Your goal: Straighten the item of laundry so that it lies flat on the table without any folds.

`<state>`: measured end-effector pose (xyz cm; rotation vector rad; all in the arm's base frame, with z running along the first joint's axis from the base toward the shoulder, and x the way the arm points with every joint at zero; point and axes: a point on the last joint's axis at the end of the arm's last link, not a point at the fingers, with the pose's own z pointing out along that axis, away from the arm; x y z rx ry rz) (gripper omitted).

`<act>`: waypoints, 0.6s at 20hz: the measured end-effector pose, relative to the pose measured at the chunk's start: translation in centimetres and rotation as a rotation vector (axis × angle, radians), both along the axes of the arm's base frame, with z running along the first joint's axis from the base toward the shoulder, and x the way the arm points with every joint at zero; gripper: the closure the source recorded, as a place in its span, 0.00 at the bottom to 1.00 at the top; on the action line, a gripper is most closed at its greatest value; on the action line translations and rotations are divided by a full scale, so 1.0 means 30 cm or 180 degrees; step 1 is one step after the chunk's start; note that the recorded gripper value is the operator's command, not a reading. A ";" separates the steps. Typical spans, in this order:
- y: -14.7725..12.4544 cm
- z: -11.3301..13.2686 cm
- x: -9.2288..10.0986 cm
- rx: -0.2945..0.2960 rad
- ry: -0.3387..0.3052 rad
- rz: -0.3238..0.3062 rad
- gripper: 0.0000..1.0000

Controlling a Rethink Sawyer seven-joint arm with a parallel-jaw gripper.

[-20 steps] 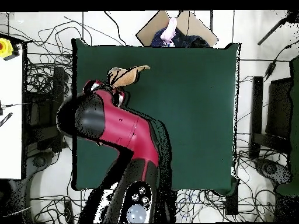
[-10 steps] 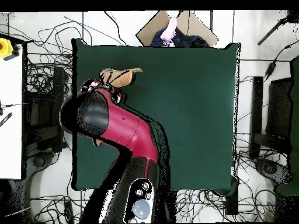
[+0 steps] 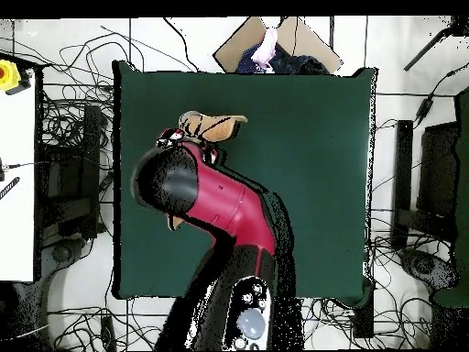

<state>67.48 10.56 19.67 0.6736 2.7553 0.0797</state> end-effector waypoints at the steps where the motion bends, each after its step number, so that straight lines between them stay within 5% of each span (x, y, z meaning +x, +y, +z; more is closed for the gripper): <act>1: -0.033 -0.007 -0.004 -0.0045 0.0013 0.0011 1.00; 12: -0.218 -0.062 -0.038 -0.0441 0.0116 0.0193 1.00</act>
